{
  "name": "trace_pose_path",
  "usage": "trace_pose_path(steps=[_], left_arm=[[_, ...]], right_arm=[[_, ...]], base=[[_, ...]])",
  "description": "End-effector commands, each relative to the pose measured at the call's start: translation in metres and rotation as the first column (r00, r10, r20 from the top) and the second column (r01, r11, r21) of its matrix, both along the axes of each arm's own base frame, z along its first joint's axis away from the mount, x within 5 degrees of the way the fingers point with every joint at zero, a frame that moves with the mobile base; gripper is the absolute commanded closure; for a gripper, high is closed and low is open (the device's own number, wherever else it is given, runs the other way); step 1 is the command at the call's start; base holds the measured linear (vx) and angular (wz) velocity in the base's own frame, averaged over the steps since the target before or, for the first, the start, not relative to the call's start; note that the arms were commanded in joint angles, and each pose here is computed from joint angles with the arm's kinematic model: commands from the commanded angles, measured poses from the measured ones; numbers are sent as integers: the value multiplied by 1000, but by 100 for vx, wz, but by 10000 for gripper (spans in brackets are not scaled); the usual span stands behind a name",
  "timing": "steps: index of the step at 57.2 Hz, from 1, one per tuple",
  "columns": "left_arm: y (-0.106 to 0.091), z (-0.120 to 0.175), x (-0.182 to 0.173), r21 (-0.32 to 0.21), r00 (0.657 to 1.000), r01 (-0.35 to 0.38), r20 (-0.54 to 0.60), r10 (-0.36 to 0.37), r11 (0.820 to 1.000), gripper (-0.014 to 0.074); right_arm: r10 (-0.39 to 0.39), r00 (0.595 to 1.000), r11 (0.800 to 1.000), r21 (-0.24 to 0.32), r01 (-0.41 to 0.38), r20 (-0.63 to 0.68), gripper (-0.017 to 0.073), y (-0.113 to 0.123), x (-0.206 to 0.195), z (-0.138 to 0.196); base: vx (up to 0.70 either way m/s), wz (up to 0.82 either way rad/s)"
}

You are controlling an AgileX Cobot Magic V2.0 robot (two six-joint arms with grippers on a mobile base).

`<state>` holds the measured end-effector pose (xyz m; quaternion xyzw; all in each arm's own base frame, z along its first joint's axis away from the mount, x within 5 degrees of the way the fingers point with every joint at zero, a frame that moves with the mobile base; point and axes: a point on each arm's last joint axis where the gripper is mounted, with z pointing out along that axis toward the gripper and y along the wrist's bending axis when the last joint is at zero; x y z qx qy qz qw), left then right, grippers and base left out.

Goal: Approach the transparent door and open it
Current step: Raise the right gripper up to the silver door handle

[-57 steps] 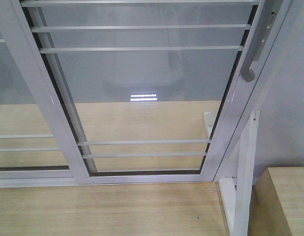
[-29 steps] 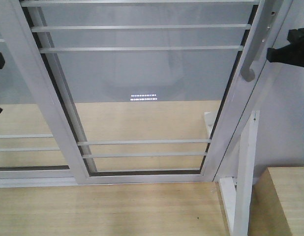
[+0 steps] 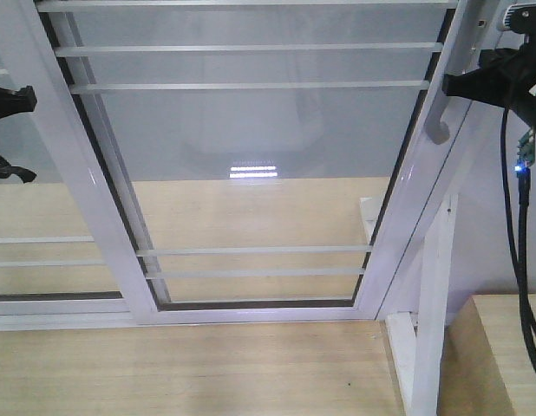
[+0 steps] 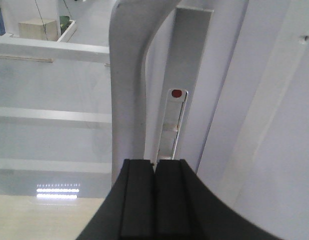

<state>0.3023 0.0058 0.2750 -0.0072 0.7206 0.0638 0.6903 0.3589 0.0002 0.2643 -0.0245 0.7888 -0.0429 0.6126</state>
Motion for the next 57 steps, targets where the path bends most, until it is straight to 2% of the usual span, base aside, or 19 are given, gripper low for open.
trace_pose_path(steps=[1,9,20,32,33,35,44,50,57], left_arm=[[-1,28,-1,6,988,-7,155,6,1000,582],[-3,28,-1,45,988,18,156,-25,999,552],[-5,28,-1,64,987,29,159,-39,998,461],[-5,28,0,67,986,30,160,-40,997,270],[-5,28,0,68,986,30,161,-40,997,234],[-5,27,0,68,986,29,159,-40,997,197],[-4,20,5,69,988,27,151,-38,997,0],[-4,16,9,68,987,22,158,-32,997,-75],[-4,14,10,68,987,21,159,-32,997,-83]], right_arm=[[-15,984,1000,-11,17,178,554,-3,0,35],[-8,984,1000,-21,11,178,518,-3,0,35],[-2,984,1000,-28,8,180,386,-2,0,35],[-4,984,1000,-25,8,180,113,-2,0,35],[-4,984,1000,-25,8,180,101,-2,0,35],[-5,984,1000,-21,9,180,32,-2,0,35],[-31,975,998,59,19,221,-164,-3,0,38],[-41,969,994,108,16,242,-168,-3,1,39],[-6,966,996,86,-17,259,-153,0,4,36]], base=[[0,0],[0,0],[0,0],[0,0],[0,0],[0,0],[0,0],[0,0],[0,0]])
